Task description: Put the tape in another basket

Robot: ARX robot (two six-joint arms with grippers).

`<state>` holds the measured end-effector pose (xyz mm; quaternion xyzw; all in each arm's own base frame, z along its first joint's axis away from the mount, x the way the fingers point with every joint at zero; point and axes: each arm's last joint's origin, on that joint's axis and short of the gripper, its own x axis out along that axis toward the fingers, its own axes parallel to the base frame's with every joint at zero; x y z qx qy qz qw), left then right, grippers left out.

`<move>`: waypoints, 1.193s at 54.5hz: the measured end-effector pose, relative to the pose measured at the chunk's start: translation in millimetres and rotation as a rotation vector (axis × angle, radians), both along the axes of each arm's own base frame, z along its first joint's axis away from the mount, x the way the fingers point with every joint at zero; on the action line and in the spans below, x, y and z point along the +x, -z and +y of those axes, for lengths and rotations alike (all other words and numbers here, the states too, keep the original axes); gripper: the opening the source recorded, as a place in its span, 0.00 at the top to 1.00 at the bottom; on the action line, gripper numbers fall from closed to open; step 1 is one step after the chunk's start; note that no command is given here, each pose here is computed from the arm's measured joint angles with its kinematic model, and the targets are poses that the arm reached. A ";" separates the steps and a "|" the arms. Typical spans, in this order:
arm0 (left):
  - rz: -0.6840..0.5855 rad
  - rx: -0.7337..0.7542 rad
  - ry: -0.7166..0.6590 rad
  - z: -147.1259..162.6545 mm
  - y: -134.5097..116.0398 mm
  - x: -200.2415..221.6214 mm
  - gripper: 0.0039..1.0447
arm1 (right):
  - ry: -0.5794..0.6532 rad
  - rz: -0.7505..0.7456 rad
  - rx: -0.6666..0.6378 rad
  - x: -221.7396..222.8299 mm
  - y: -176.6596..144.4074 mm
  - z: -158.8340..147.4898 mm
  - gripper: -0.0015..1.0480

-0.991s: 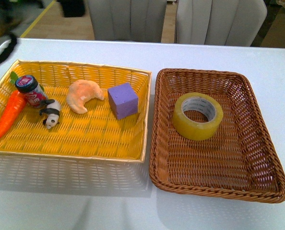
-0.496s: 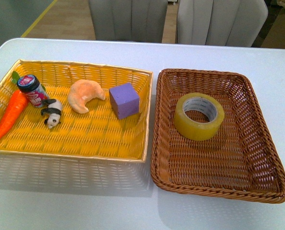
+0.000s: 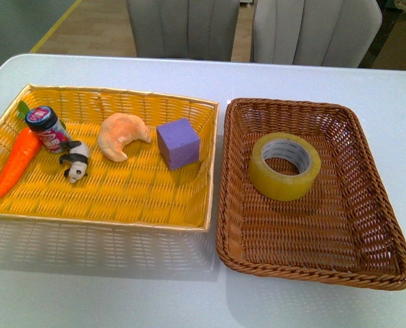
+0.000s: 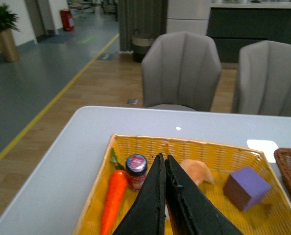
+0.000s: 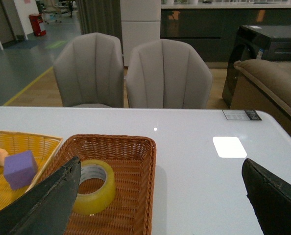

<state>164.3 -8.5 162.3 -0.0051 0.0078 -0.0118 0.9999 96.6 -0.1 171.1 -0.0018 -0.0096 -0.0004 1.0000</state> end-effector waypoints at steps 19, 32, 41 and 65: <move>-0.008 0.000 -0.020 8.0 -2.6 -23.0 0.99 | 0.000 0.000 0.000 0.0 0.0 0.0 0.09; -0.022 0.000 -0.020 8.0 -6.9 -32.8 0.99 | 0.000 0.000 0.000 0.0 0.0 0.0 0.09; -0.027 -0.001 -0.020 8.1 -8.3 -38.8 0.99 | 0.000 0.000 0.000 0.0 0.0 0.0 0.09; -0.031 -0.001 -0.020 8.1 -9.1 -51.0 0.99 | 0.000 0.000 0.000 0.0 0.0 0.0 0.09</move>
